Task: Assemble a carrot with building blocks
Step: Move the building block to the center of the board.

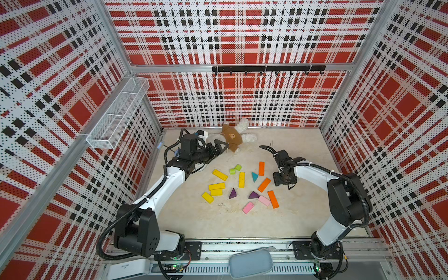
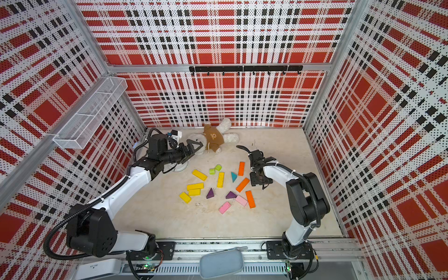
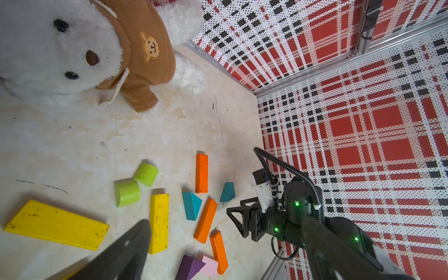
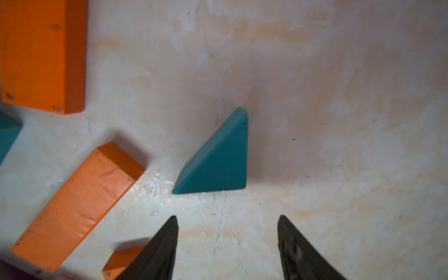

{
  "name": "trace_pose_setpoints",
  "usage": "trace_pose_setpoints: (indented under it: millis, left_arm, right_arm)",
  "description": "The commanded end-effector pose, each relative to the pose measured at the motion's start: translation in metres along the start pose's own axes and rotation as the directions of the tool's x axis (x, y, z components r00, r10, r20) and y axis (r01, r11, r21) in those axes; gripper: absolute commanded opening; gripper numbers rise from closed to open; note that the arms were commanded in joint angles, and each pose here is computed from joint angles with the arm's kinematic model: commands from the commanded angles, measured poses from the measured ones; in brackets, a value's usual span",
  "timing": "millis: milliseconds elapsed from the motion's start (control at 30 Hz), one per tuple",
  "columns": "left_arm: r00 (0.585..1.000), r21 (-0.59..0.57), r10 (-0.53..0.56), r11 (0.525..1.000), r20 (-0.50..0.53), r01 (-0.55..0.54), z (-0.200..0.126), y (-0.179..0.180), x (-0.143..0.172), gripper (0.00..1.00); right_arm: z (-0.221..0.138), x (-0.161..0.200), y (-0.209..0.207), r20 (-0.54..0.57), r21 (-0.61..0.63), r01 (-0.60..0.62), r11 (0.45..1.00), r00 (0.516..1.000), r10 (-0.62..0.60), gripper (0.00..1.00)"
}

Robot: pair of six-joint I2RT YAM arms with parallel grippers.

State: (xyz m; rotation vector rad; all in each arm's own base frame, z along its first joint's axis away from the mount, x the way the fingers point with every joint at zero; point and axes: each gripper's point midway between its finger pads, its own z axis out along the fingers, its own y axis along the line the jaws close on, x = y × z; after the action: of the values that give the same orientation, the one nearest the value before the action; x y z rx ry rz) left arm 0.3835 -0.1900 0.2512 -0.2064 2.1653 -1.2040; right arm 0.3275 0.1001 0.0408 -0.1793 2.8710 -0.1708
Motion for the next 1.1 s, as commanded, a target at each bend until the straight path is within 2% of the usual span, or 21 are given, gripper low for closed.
trace_pose_setpoints:
  millis: [0,333,633,967,1067]
  left_arm:
    - [1.000,0.019,-0.010,1.000,0.000,0.010,0.002,-0.001,-0.002,1.00]
    - [1.000,0.024,0.000,1.000,0.001,0.000,0.001,-0.003,-0.001,0.99]
    - [1.000,0.025,-0.007,1.000,-0.004,0.007,0.002,-0.002,-0.001,0.99]
    - [1.000,0.024,-0.009,1.000,-0.013,0.010,0.004,-0.001,0.002,1.00]
    - [1.000,0.027,-0.013,1.000,-0.022,0.013,0.006,-0.002,0.004,1.00]
  right_arm:
    - [0.005,-0.018,0.000,0.032,0.035,0.016,0.999,0.999,-0.017,0.66]
    - [0.017,-0.039,-0.002,0.033,0.097,0.038,0.995,0.999,-0.042,0.67]
    - [0.019,-0.064,-0.004,0.056,0.136,0.068,0.988,0.996,-0.076,0.72]
    - [0.026,-0.059,0.003,0.046,-0.006,0.007,1.000,0.999,-0.006,0.67]
    - [0.026,-0.053,-0.001,0.047,-0.004,-0.012,1.000,0.999,0.012,0.67]
